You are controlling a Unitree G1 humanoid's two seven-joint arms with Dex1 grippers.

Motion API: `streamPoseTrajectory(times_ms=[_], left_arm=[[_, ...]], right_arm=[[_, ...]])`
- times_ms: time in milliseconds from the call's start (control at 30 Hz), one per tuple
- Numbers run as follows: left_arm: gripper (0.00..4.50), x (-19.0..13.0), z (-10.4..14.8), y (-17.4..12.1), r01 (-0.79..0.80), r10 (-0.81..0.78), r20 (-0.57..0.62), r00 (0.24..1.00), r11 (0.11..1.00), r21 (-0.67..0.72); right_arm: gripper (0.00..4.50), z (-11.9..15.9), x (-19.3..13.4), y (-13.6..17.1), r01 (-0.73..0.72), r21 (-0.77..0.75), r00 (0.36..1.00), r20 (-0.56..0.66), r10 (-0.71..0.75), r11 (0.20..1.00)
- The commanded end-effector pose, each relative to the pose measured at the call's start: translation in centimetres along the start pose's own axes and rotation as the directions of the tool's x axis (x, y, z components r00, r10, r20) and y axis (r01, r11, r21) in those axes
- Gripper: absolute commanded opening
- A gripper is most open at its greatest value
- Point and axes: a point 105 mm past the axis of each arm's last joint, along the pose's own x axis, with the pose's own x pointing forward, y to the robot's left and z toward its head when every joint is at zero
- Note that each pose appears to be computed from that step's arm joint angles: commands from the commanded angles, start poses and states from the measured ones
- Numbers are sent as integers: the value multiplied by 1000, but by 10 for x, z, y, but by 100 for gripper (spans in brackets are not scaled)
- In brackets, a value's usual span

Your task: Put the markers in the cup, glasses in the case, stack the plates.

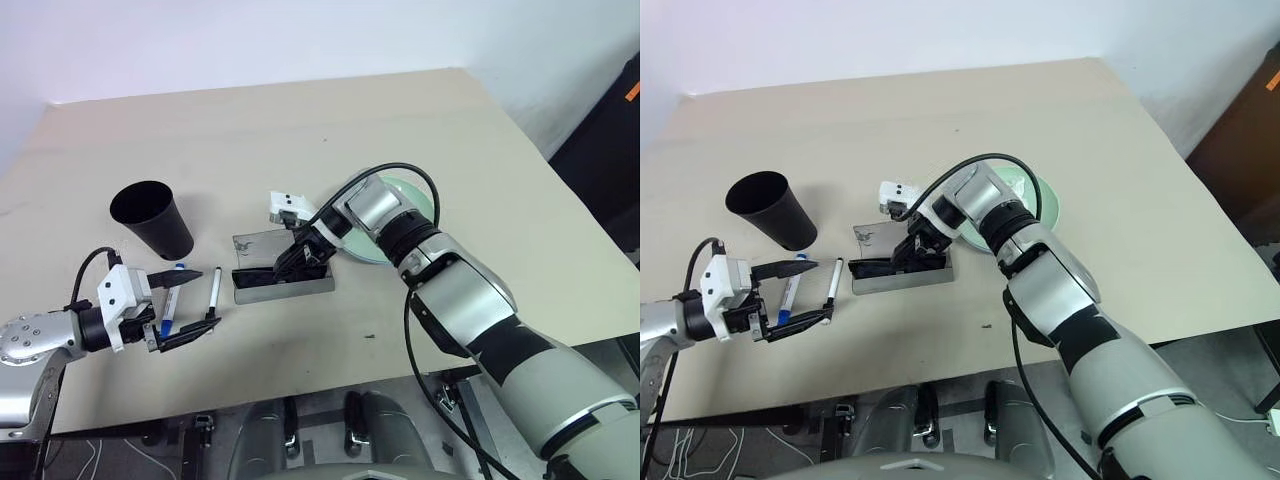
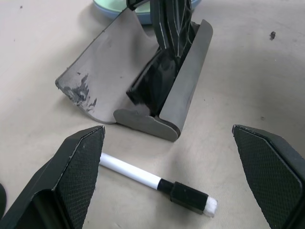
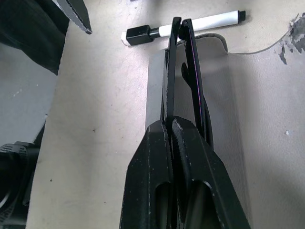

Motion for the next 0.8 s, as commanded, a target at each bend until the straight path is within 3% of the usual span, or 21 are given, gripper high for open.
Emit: streamPoseTrajectory(times_ms=[33,100,400,600,800], left_arm=[[450,0,5,2,-5,4,17,1000,999,31],[450,0,5,2,-4,4,17,1000,999,33],[450,-1,1,2,1,-1,9,1000,999,38],[450,-1,1,3,-1,1,11,1000,999,40],[450,-3,1,4,-10,10,13,1000,999,39]], right_arm=[[56,10,-2,0,14,-55,1000,18,-13,998],[110,11,-3,0,14,-67,1000,18,-13,998],[429,33,-22,-2,62,-44,992,112,-57,997],[429,62,-56,-6,147,-26,928,349,-129,989],[237,57,-74,-34,343,117,828,430,-359,932]])
